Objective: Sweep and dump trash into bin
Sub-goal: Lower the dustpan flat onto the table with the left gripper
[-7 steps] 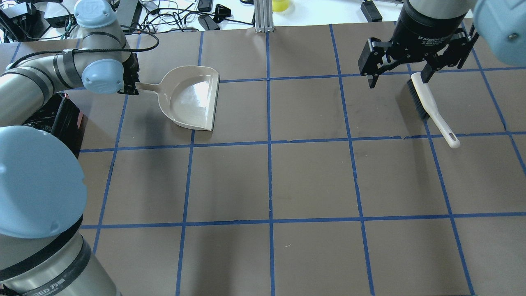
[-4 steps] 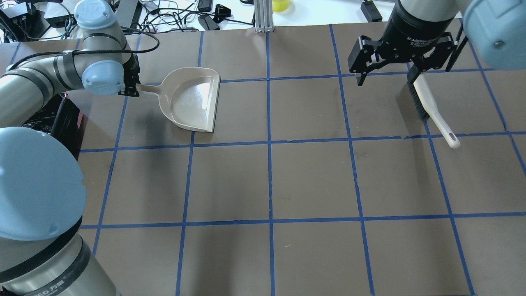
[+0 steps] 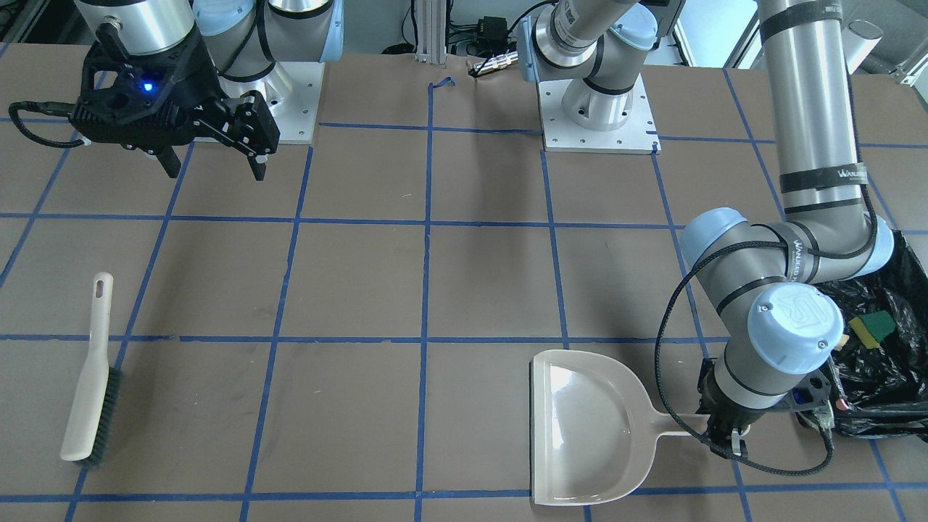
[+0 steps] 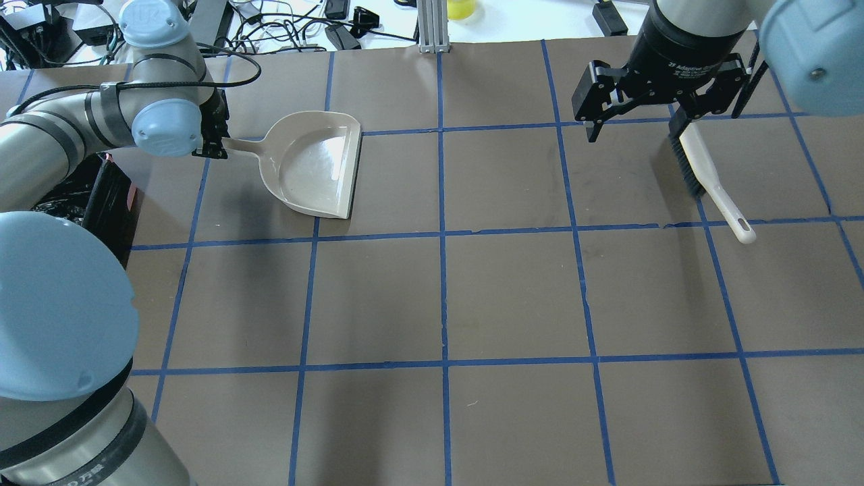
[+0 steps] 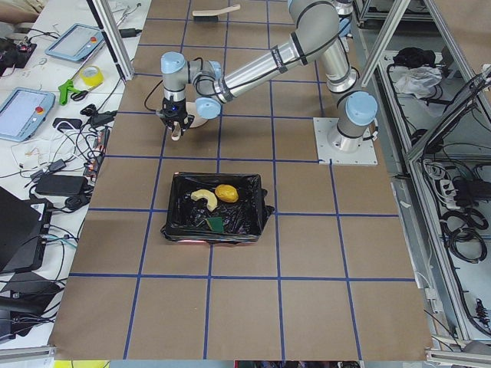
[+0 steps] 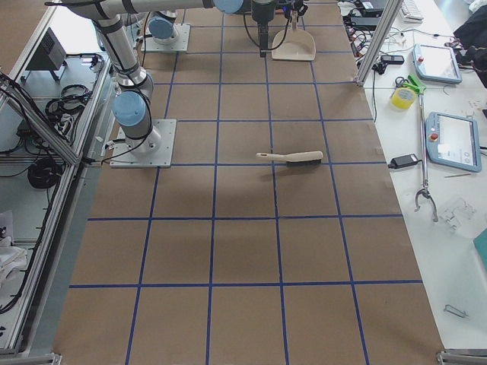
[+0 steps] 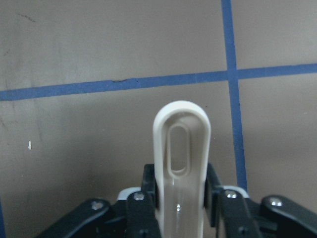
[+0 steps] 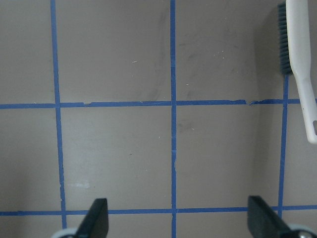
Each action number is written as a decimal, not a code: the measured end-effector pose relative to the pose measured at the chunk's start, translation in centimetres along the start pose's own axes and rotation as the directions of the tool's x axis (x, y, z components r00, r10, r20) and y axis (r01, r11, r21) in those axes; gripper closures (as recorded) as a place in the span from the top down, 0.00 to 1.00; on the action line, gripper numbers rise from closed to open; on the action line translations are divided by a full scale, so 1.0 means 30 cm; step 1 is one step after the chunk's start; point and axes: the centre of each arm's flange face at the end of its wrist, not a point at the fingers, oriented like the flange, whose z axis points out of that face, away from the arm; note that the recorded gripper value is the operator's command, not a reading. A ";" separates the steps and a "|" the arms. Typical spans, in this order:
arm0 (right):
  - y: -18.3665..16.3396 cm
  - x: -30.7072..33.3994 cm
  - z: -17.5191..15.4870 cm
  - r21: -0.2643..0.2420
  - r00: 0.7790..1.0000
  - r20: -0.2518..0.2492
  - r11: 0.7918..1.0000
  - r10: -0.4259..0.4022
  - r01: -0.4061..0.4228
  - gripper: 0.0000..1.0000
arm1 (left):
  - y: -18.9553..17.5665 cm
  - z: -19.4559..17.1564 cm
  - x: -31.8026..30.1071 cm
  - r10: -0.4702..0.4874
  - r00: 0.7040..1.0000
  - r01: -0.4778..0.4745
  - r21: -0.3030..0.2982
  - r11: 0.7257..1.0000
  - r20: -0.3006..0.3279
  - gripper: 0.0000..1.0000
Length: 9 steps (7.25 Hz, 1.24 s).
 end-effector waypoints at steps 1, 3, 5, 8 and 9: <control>0.004 0.001 -0.007 0.004 1.000 0.000 1.000 -0.008 0.008 1.00 | 0.005 0.010 -0.011 -0.004 1.000 0.004 -0.002 1.000 0.008 0.50; 0.038 0.006 -0.056 0.028 1.000 0.001 0.999 -0.017 0.017 1.00 | 0.009 0.016 -0.024 -0.012 1.000 0.012 -0.004 1.000 0.015 0.66; 0.046 0.006 -0.065 0.035 1.000 0.005 0.999 -0.014 0.014 1.00 | 0.005 -0.006 -0.025 -0.014 1.000 0.014 -0.002 1.000 0.006 0.69; 0.046 0.007 -0.054 0.031 1.000 0.003 0.999 -0.015 0.015 1.00 | -0.009 -0.090 -0.018 -0.004 1.000 0.004 0.007 1.000 -0.029 0.76; 0.046 0.006 -0.053 0.030 1.000 0.005 0.999 -0.016 0.015 1.00 | -0.009 -0.134 -0.021 0.010 0.999 -0.010 0.005 1.000 -0.047 0.77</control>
